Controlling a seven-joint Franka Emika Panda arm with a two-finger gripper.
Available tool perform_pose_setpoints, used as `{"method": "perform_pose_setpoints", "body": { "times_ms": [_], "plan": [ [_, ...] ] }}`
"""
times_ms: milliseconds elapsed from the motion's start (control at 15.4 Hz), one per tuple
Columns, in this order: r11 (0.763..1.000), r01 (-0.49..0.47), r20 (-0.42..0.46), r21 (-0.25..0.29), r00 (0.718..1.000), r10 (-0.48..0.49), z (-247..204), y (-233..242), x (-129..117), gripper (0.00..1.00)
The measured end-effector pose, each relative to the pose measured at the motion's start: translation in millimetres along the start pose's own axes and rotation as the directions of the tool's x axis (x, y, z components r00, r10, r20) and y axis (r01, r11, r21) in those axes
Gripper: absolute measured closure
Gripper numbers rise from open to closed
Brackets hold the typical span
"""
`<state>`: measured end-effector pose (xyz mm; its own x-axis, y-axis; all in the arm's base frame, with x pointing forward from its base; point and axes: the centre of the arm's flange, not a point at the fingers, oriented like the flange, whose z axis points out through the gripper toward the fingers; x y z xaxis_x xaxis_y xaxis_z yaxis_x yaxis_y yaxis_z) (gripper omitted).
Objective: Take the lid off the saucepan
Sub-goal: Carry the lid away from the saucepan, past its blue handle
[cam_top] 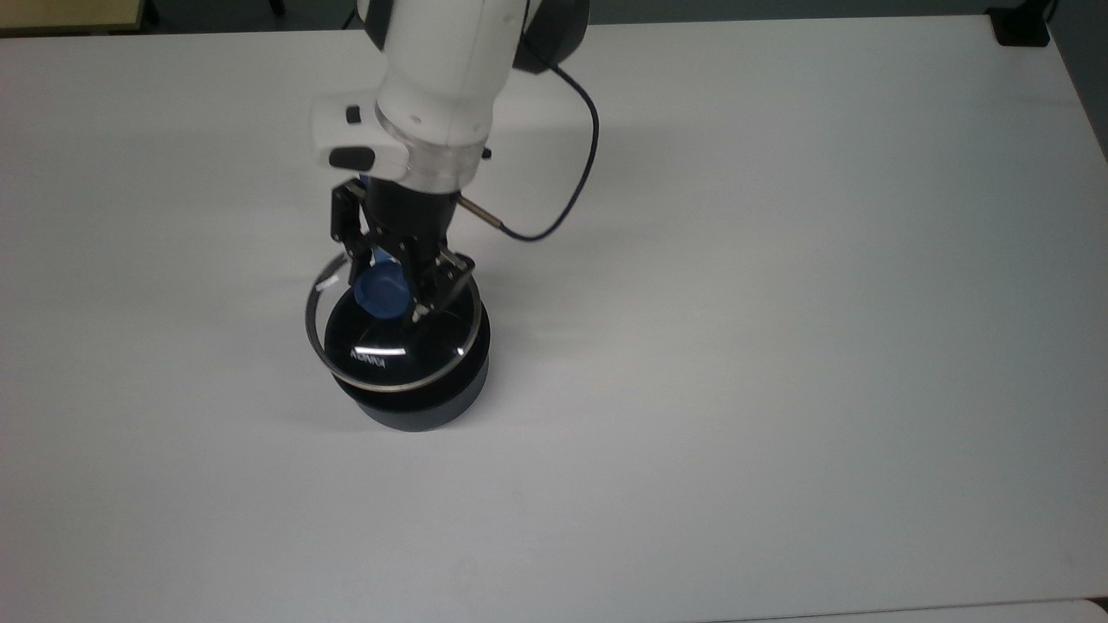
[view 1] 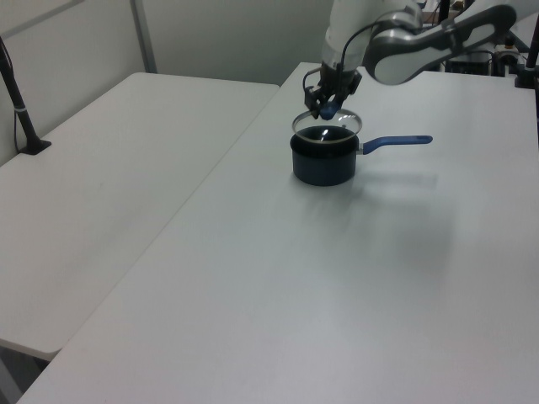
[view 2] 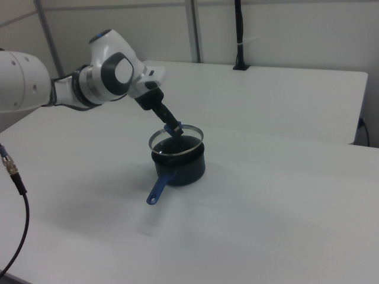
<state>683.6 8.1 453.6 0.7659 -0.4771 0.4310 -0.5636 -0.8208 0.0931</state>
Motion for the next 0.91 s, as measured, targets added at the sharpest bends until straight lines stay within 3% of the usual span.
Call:
{"method": "perform_pose_setpoints", "body": {
  "times_ms": [260,455,585,781,911],
  "plan": [
    [0.994,0.11,0.099,-0.006,0.989,-0.109,-35.8,35.7,0.8,0.33],
    [0.963,0.268,0.2,0.037,0.942,-0.27,-71.5,103.0,-0.9,0.33],
    [0.922,0.382,0.257,0.061,0.887,-0.384,-76.9,146.7,-4.7,0.33],
    [0.822,0.553,0.34,0.134,0.754,-0.562,-74.8,212.3,-13.7,0.33],
    [0.773,0.605,0.352,0.192,0.692,-0.63,-69.4,249.1,-18.2,0.33]
  ]
}}
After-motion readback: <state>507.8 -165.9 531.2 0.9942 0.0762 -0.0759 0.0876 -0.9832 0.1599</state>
